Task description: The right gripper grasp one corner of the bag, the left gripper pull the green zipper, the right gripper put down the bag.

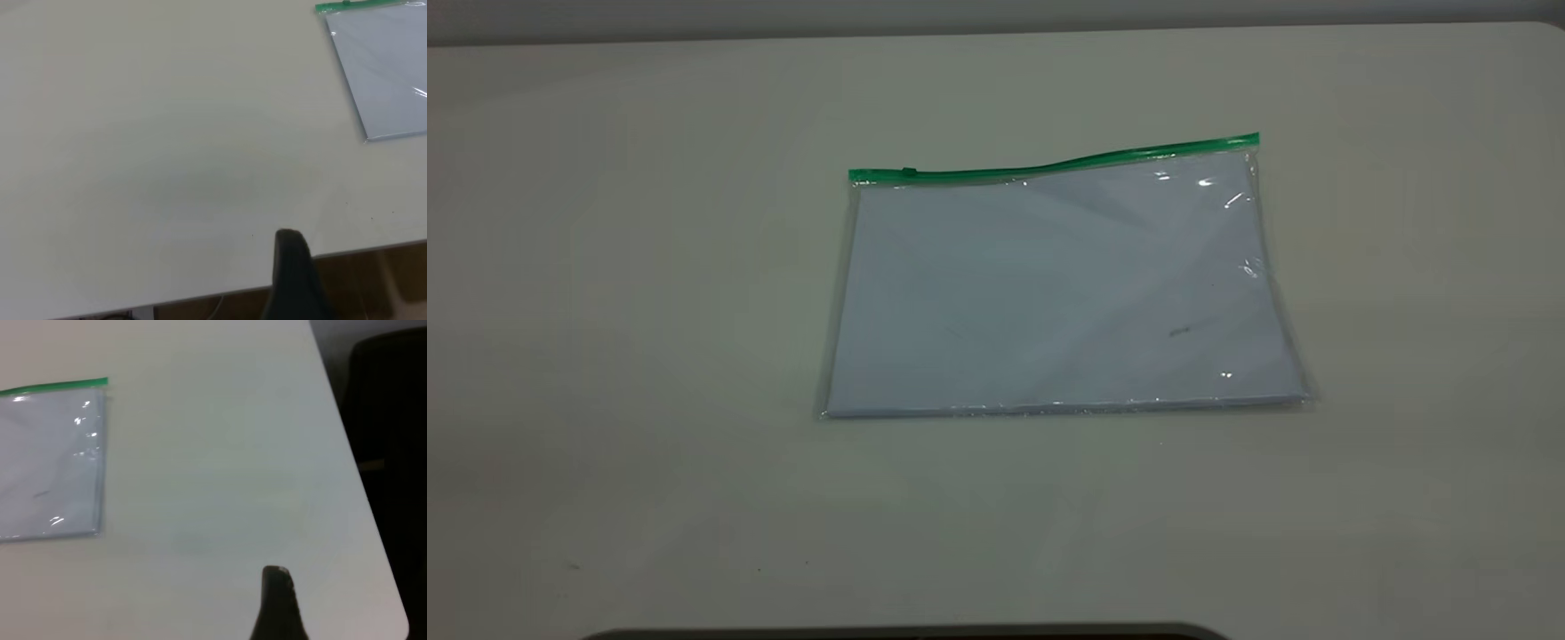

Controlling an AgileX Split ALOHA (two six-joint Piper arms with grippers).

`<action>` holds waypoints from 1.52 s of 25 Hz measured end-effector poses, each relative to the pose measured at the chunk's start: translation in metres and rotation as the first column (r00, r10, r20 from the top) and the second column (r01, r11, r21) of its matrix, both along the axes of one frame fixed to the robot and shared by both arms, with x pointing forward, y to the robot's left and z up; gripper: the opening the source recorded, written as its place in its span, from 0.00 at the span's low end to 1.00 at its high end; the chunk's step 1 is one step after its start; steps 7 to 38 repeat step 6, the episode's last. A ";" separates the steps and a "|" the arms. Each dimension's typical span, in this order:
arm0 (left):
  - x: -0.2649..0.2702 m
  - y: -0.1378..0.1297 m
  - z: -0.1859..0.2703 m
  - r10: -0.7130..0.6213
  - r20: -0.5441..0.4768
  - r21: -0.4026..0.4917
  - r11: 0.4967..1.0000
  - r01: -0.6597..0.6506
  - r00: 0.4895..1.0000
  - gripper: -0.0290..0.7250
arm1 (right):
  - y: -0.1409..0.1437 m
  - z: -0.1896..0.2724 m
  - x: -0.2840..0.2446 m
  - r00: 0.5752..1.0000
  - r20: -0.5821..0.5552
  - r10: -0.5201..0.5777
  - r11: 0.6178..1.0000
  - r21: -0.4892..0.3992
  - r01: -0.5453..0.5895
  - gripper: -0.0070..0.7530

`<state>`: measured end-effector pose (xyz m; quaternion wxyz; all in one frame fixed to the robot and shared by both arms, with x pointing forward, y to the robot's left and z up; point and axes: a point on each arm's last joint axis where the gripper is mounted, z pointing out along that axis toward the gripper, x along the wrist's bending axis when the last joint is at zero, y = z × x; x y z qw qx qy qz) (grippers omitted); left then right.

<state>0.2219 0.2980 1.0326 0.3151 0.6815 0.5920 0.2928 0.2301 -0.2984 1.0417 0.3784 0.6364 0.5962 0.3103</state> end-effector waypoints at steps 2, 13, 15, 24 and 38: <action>0.000 0.000 0.000 0.000 0.000 0.000 1.000 0.000 1.000 0.78 | 0.000 0.000 0.000 1.000 0.000 -0.006 1.000 0.001 0.006 0.78; 0.000 0.000 0.000 0.000 0.000 0.000 1.000 0.000 1.000 0.78 | -0.001 0.000 0.000 1.000 0.000 -0.009 1.000 0.000 0.009 0.78; 0.000 0.000 0.000 0.000 0.000 0.000 1.000 0.000 1.000 0.78 | -0.001 0.000 0.000 1.000 0.000 -0.009 1.000 0.000 0.009 0.78; 0.000 0.000 0.000 0.000 0.000 0.000 1.000 0.000 1.000 0.78 | -0.001 0.000 0.000 1.000 0.000 -0.009 1.000 0.000 0.009 0.78; 0.000 0.000 0.000 0.000 0.000 0.000 1.000 0.000 1.000 0.78 | -0.001 0.000 0.000 1.000 0.000 -0.009 1.000 0.000 0.009 0.78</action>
